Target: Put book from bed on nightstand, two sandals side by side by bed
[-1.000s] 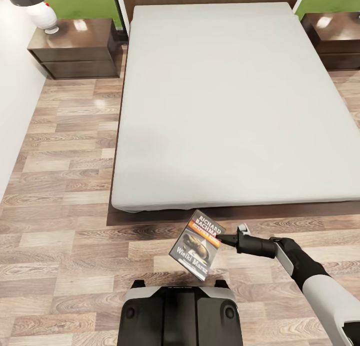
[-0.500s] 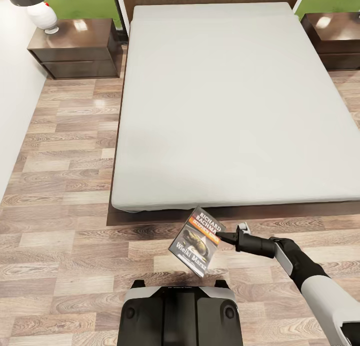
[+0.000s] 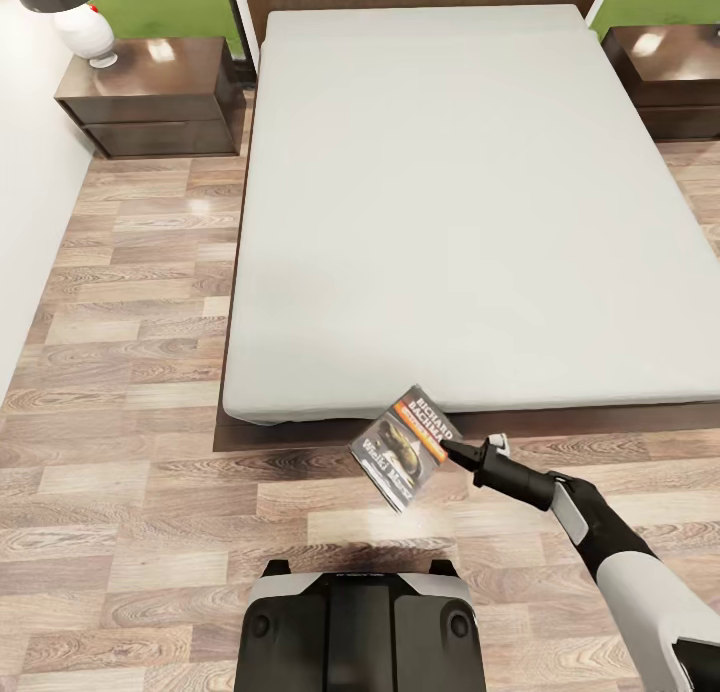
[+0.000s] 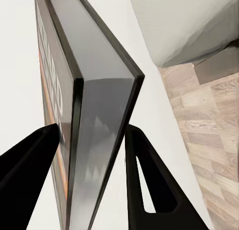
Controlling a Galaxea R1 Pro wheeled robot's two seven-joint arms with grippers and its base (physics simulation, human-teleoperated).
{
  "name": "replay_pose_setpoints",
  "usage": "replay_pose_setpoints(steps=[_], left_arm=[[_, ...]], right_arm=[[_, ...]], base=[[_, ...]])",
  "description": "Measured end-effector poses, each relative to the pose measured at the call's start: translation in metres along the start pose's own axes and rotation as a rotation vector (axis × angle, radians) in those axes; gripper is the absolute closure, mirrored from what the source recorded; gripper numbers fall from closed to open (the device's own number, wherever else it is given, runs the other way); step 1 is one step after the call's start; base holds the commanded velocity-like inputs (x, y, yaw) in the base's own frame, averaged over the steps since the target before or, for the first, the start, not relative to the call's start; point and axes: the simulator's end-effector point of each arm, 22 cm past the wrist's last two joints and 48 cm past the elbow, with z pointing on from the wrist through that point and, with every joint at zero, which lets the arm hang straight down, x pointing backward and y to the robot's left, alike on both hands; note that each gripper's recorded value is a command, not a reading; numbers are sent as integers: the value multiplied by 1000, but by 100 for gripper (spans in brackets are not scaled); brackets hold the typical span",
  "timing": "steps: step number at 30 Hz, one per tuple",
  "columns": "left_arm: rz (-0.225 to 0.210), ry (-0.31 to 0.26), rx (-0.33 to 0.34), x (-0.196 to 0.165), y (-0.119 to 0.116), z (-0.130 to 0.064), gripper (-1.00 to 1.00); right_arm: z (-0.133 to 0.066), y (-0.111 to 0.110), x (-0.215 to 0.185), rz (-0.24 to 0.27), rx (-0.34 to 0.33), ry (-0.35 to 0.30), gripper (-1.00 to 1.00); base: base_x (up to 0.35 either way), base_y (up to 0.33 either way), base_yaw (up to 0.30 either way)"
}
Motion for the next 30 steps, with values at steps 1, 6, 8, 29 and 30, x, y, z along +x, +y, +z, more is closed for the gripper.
replay_pose_setpoints(steps=[1, 6, 8, 29, 30], left_arm=[[0, 0, 0, 0, 0, 0, -100], [2, 1, 0, 0, 0, 0, -100], [2, 1, 0, 0, -1, 0, -100], [-8, -19, 2, -7, -1, 0, -100], [-8, -21, 2, -7, -1, 0, -100]], right_arm=[[0, 0, -1, 1, 2, -6, 100], [1, -1, -3, 4, 3, -19, 100], [3, -1, -3, 4, 1, -22, 100], [7, 11, -7, -44, -17, -38, 100], [7, 12, -7, -45, -18, -38, 100]], base=[[0, 0, 0], [0, 0, 0], [0, 0, 0], [0, 0, 0], [0, 0, 0]])
